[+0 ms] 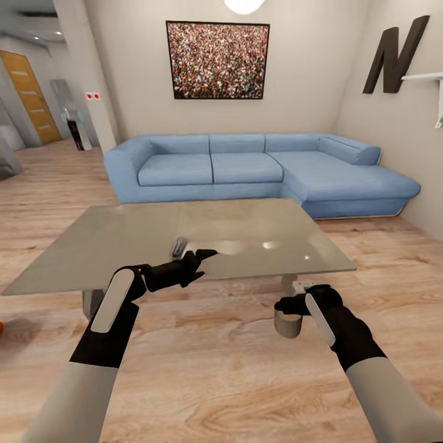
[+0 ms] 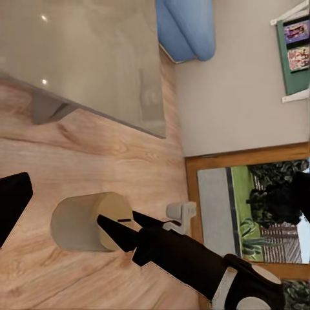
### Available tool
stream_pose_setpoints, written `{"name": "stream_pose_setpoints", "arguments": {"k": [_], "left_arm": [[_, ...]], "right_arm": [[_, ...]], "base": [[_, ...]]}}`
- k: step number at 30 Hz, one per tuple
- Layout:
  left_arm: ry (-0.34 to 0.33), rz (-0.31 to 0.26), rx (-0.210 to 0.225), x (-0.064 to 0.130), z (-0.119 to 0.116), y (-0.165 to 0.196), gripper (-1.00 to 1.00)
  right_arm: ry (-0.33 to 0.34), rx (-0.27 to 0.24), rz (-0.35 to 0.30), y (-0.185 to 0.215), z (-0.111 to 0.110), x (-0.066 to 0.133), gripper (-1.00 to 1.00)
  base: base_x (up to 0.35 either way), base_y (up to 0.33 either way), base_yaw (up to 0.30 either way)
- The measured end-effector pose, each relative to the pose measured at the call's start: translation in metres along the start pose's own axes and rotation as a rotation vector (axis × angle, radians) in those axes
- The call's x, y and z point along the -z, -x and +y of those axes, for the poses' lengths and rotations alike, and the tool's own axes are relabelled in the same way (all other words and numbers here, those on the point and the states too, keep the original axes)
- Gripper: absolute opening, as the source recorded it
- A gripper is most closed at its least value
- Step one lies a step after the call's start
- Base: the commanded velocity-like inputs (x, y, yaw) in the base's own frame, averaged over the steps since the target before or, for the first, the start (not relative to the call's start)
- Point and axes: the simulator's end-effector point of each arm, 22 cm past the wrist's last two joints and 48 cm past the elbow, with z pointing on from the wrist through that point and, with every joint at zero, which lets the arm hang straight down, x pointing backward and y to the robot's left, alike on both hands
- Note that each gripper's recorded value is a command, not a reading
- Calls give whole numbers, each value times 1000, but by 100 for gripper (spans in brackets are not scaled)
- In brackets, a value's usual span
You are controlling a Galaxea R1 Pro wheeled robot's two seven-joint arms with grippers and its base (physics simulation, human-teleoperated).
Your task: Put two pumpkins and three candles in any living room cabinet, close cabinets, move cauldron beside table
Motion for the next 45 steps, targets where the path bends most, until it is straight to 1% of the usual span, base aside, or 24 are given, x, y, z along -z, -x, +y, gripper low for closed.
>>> {"name": "stream_pose_setpoints", "arguments": {"k": [15, 18, 23, 26, 31, 34, 41, 45], "left_arm": [[-3, -2, -1, 8, -33, 16, 100], [-3, -2, -2, 9, -39, 19, 100], [-4, -3, -3, 12, -50, 24, 100], [-6, -4, -5, 13, -52, 24, 100], [-14, -5, -5, 13, -54, 24, 100], [-16, -3, -1, 13, -53, 23, 100], [-15, -1, -1, 13, -52, 23, 100], [-14, 0, -1, 13, -53, 23, 100]], "right_arm": [[-6, -3, 24, 14, -1, 22, -100], [5, -7, 21, 19, 6, 26, -100], [5, -6, 23, 25, 7, 34, -100], [7, -8, 25, 25, 7, 35, -100], [7, -8, 29, 24, 8, 34, -100], [6, -9, 43, 18, 7, 31, -100], [2, -8, 52, 15, 6, 29, -100], [26, -14, 53, 15, 19, 29, -100]], "base": [[0, 0, 285], [0, 0, 279], [0, 0, 279], [0, 0, 206], [5, 0, 34], [224, 0, 3], [247, 0, 40], [24, 0, 244]]}}
